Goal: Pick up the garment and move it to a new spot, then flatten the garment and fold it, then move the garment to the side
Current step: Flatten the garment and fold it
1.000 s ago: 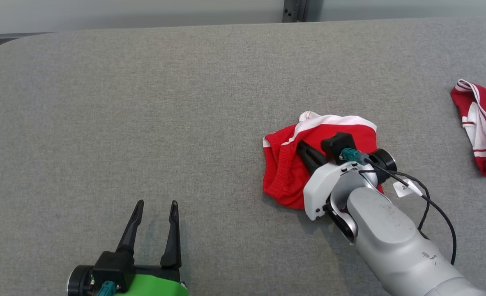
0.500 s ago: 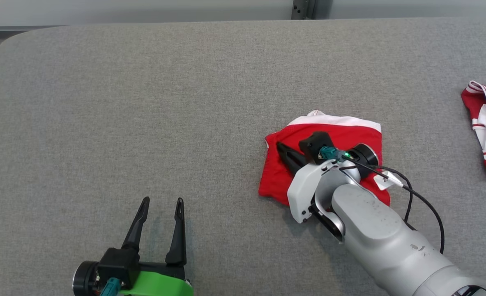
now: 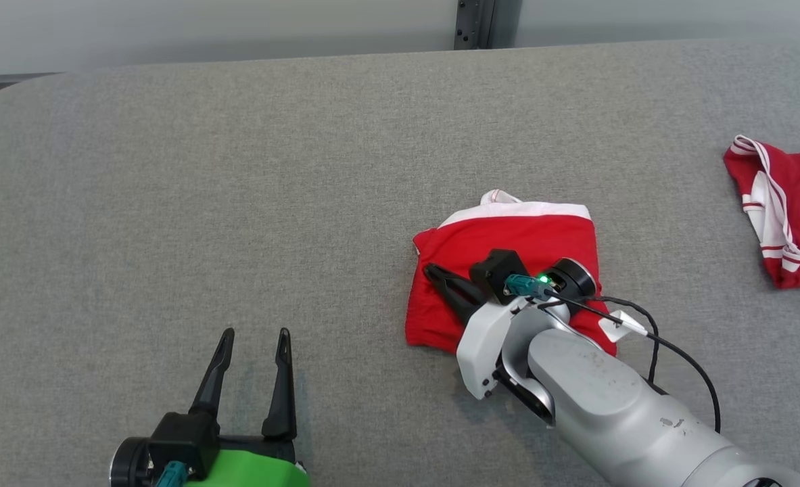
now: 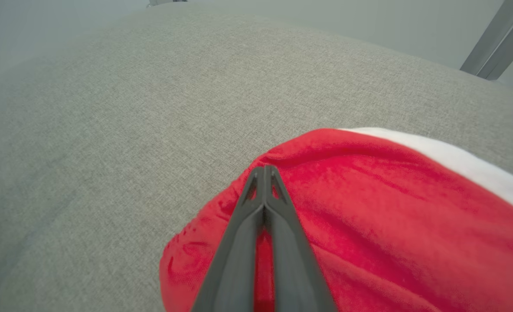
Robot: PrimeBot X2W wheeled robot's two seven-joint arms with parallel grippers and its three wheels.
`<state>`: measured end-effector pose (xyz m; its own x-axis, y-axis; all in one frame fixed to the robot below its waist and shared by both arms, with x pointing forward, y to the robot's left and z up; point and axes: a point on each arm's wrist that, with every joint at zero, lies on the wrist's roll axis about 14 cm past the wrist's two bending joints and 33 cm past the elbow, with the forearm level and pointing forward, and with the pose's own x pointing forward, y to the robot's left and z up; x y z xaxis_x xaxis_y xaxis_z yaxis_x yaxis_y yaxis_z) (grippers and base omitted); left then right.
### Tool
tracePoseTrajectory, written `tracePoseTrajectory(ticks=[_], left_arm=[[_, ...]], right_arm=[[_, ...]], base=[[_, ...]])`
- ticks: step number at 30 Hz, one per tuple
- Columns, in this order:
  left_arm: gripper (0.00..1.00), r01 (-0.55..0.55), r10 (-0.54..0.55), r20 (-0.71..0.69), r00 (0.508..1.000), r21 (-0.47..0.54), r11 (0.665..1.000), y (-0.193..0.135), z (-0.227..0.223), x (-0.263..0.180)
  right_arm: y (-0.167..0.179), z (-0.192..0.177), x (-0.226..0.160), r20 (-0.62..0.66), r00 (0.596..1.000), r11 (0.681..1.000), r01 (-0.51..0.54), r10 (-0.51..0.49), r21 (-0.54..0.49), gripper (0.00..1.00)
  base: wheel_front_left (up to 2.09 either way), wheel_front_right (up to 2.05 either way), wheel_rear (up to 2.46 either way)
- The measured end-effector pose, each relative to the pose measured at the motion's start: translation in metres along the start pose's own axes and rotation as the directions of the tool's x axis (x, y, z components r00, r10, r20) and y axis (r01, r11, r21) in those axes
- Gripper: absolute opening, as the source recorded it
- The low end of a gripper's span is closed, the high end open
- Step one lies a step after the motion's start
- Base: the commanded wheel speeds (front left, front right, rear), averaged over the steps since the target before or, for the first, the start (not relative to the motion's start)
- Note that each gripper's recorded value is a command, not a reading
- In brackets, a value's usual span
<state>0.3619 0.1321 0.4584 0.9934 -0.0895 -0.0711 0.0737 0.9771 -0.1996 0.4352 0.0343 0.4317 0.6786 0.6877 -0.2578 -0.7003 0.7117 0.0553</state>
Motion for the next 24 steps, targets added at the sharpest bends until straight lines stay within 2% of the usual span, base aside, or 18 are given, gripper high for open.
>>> tracePoseTrajectory(ticks=[7, 12, 16, 22, 23, 24], left_arm=[[1.0, 0.003, -0.003, 0.024, 1.0, -0.001, 1.0, -0.001, 0.008, -0.006], [1.0, -0.006, 0.006, 0.04, 0.999, 0.001, 1.0, 0.002, 0.013, -0.014], [1.0, -0.007, 0.007, 0.052, 0.999, 0.001, 1.0, 0.002, 0.016, -0.02], [1.0, 0.003, -0.003, 0.061, 0.998, -0.005, 1.0, -0.002, 0.019, -0.028], [1.0, 0.003, -0.003, 0.061, 0.998, -0.005, 1.0, -0.001, 0.019, -0.029], [1.0, 0.004, -0.004, 0.061, 0.998, -0.005, 1.0, -0.002, 0.018, -0.031]], right_arm=[[-0.029, 0.023, -0.026, 0.095, 0.992, 0.996, 0.088, -0.086, -0.011, 0.0], [-0.07, 0.048, -0.08, 0.243, 0.94, 0.97, 0.244, -0.241, 0.019, 0.0], [-0.092, 0.05, -0.138, 0.313, 0.872, 0.923, 0.383, -0.376, 0.041, 0.0], [-0.118, 0.032, -0.217, 0.312, 0.765, 0.816, 0.573, -0.563, 0.068, 0.0], [-0.12, 0.027, -0.226, 0.304, 0.752, 0.801, 0.595, -0.585, 0.071, 0.04], [-0.121, 0.024, -0.235, 0.297, 0.74, 0.787, 0.613, -0.603, 0.068, 0.67]], base=[[0.0, 0.0, 0.0], [0.0, 0.0, 0.0], [0.0, 0.0, 0.0], [0.0, 0.0, 0.0], [0.0, 0.0, 0.0], [0.0, 0.0, 0.0]])
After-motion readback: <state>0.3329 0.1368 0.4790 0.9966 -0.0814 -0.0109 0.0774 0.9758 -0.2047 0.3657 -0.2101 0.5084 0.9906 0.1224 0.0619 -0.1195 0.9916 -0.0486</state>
